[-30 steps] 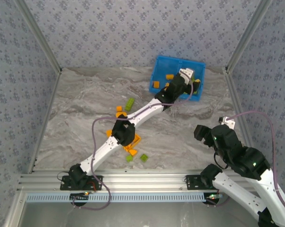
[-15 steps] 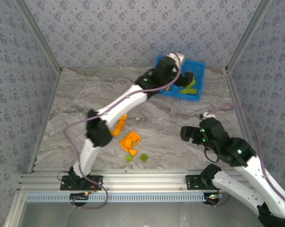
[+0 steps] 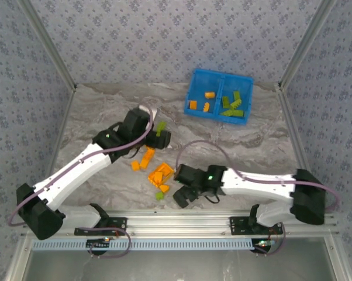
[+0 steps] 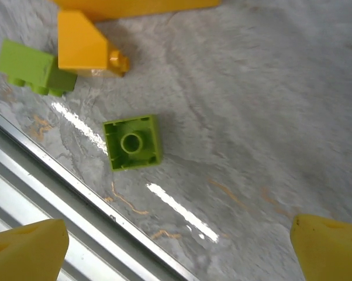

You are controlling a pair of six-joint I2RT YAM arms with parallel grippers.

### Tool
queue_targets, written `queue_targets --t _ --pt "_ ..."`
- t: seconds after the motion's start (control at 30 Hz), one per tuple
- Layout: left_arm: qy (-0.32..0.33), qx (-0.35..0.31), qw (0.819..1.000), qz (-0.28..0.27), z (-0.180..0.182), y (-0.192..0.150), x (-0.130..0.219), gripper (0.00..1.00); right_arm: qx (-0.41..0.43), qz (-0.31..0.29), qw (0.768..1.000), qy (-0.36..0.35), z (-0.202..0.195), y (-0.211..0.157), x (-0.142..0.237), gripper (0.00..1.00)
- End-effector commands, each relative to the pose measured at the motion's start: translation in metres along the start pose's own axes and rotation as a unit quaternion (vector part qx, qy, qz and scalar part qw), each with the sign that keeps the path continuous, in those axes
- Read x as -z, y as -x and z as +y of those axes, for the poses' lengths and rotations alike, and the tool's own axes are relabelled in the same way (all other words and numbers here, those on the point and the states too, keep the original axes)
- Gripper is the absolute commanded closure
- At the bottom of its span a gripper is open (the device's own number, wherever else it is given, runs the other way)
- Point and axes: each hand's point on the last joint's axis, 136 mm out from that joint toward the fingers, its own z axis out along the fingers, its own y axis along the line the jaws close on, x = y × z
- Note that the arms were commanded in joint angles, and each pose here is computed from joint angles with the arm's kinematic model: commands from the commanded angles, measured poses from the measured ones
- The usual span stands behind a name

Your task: Sort the legos into containers by color

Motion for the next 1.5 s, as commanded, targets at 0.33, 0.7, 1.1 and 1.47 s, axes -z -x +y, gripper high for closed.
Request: queue_targets --t 0.33,0.7,1.1,1.47 --pt "0.023 0.054 0.998 0.013 0.027 -0.047 0.011 0.01 0.044 0.043 0.998 -0.009 0.027 0.011 -0.067 0.4" --pt "0.004 0.032 0.999 -0.009 0.019 -0.034 0.017 0.01 -0.044 -0.069 0.995 -0.064 -0.027 0.045 0.014 0.69" --pt "-0.05 0.038 0.995 -0.076 0.012 -0.026 0.05 0.01 -0.38 -0.254 0.865 -0.205 -0.32 0.127 0.118 0.67" --pt "-0.044 0.075 0.993 -0.082 0.024 -0.043 0.06 0.01 -0.441 -0.171 0.845 -0.251 -0.475 0.185 0.052 0.67"
